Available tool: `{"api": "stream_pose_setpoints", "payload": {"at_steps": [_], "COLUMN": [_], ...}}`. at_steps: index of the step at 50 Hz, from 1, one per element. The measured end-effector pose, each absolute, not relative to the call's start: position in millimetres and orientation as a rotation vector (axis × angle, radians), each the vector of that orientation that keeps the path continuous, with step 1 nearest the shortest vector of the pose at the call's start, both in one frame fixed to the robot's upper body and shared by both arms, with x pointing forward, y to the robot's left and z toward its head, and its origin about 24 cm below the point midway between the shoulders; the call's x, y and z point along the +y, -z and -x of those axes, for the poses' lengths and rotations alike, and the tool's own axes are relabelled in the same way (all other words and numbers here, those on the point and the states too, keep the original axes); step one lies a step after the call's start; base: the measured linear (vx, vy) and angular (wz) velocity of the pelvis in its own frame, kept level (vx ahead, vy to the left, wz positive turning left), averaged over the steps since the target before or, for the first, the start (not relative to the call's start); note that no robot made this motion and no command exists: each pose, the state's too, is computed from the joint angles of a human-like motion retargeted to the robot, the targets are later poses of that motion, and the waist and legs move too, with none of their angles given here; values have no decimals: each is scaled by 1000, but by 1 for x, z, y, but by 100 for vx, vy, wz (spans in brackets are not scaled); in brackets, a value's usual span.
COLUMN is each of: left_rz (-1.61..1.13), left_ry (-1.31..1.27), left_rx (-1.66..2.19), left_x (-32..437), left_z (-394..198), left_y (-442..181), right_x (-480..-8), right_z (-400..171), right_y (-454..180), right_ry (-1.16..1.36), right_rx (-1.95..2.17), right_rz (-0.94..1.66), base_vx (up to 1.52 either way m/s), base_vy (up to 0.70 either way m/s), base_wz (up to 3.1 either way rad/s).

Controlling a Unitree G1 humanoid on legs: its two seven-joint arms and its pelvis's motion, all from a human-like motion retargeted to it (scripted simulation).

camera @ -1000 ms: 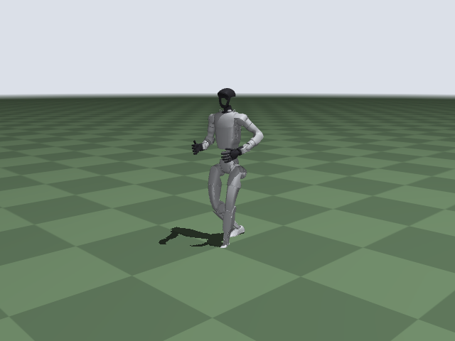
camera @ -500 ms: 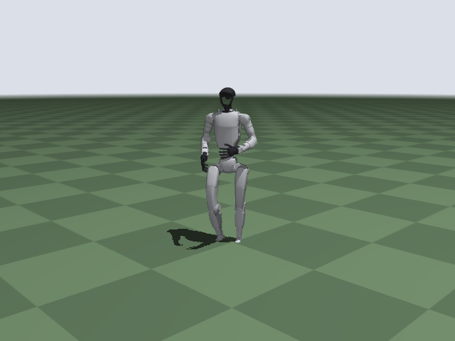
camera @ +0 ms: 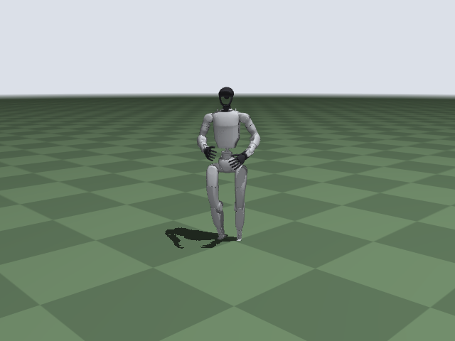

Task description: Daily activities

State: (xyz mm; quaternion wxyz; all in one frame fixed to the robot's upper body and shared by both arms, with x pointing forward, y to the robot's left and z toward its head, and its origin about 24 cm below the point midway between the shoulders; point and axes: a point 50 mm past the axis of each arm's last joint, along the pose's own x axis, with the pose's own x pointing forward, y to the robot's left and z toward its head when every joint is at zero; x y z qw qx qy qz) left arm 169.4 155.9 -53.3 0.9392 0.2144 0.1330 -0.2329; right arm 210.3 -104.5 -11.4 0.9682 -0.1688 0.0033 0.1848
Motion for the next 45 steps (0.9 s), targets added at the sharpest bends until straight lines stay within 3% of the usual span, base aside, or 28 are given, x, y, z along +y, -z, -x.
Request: {"api": "stream_pose_setpoints", "payload": {"at_steps": [6,12,15,20,25,30,35,45], "left_rz": [-405,-306,-288,-329,-324,-300,-310,-359], "left_ry": [376,306,348,504,569,526,454,358], "left_rx": [-369,-778,-680,-273,-99,-136,-215,-293], "left_x": [136,114,106,95,83,81,89,115], "left_z": [-230,-232,-228,-208,-188,-190,-198,-199], "left_y": [-72,-152,-133,-49,-8,-11,-26,-45], "right_x": [-116,-110,-96,-59,-30,-25,-34,-89], "right_z": [-177,-175,-206,-254,-250,-234,-228,-196], "right_y": [66,75,39,-77,-173,-198,-154,-10], "right_ry": [-342,-435,-497,-591,-611,-584,-582,-550], "right_rx": [287,322,119,-449,-901,-1017,-800,-136], "right_rz": [355,389,400,425,365,218,164,343], "base_vx": [-6,-6,0,0,0,1,2,2], "base_vy": [1,2,0,0,0,1,2,0], "base_wz": [46,33,0,0,0,12,27,36]}}
